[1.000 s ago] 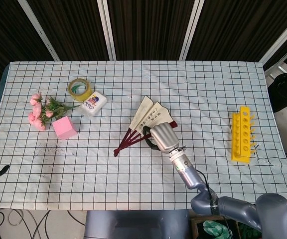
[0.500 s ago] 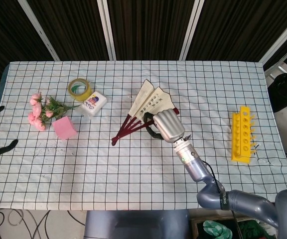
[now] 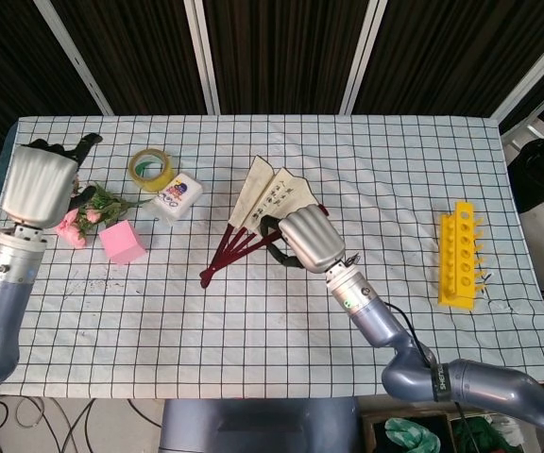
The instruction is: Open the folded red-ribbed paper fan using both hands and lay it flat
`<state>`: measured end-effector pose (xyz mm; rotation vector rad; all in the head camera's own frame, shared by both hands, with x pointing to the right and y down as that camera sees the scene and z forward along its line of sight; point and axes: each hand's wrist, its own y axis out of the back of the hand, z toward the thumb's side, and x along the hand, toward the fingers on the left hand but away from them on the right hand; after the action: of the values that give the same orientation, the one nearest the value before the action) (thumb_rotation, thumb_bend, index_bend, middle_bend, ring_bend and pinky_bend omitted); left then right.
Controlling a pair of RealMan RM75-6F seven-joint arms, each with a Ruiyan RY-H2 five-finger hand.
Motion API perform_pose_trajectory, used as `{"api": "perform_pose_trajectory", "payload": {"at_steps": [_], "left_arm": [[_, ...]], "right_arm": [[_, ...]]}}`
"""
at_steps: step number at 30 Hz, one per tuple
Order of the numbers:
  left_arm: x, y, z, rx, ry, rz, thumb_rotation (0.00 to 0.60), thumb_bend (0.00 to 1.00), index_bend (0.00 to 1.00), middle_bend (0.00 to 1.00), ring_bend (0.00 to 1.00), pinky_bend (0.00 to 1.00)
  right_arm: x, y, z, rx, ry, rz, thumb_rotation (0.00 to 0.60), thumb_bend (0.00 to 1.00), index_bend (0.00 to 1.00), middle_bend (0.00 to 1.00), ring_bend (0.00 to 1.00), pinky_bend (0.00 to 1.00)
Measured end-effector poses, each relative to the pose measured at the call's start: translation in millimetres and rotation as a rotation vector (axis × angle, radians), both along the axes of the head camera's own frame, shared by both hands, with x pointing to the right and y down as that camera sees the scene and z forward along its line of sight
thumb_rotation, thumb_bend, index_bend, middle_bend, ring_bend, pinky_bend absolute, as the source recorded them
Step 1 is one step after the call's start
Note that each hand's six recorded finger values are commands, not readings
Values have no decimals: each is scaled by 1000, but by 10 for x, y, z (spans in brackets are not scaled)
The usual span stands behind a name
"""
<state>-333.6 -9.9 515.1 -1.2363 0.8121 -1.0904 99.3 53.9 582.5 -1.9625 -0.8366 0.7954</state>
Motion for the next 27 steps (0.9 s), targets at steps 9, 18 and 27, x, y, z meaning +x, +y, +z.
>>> {"api": "perform_pose_trajectory", "payload": {"at_steps": [9,18,27], "left_arm": [[224,-85,348,-125,-38,85,600,96,407,863,818,788],[357,-45,540,-175,-65,163,600,96,431,876,837,833],[571,-22,701,-188,-50,223,600,96,446,875,837,833]], "right_arm": [[-142,40,-160,-10,-9,-48,600,658,920,977,1000,918],[-275,121,-293,-25,-27,-97,600,658,922,978,1000,918],[-380,181,-367,-49,-35,-126,600,658,928,983,1000,918]]}}
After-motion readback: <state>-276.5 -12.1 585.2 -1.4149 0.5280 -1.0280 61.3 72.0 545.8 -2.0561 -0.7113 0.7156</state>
